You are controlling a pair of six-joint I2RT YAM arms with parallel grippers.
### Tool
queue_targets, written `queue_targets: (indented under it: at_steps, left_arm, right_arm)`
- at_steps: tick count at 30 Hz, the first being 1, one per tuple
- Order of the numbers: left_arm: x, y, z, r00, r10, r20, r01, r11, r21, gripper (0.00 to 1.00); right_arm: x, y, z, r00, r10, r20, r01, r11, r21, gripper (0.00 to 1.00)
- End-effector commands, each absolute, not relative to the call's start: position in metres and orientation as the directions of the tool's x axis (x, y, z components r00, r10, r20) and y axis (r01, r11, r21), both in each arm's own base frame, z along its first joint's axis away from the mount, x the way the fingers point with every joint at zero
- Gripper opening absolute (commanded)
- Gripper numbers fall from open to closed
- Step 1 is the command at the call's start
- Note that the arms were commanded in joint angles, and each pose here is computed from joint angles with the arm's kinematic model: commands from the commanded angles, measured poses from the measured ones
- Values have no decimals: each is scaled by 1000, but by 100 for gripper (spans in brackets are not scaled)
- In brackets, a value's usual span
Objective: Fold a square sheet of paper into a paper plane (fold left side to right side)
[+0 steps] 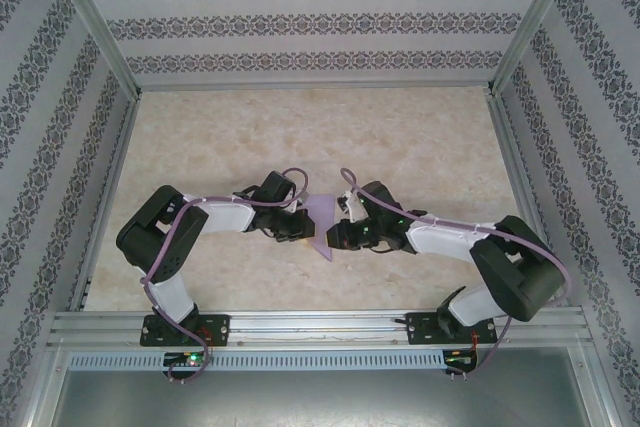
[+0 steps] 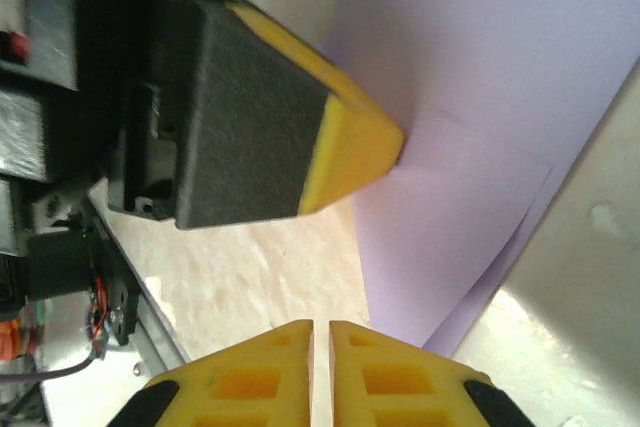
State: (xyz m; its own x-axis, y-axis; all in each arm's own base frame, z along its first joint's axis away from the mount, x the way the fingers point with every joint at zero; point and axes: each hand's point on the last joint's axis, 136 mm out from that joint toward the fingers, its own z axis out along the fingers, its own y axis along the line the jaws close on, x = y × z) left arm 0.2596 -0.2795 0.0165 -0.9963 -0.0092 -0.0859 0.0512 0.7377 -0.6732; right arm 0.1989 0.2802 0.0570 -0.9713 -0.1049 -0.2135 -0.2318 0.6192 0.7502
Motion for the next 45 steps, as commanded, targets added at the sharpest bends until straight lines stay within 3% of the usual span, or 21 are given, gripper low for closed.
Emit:
queue_targets:
  at_steps: [1, 45]
  left_arm:
    - [249, -267, -13, -999, -20, -41, 9, 800, -600, 11]
    - [248, -263, -20, -999, -33, -22, -14, 815, -579, 12]
  right_arm:
    - [192, 289, 54, -980, -117, -159, -197, 588, 784, 12]
    - [162, 275, -1, -987, -160, -17, -127, 711, 692, 10]
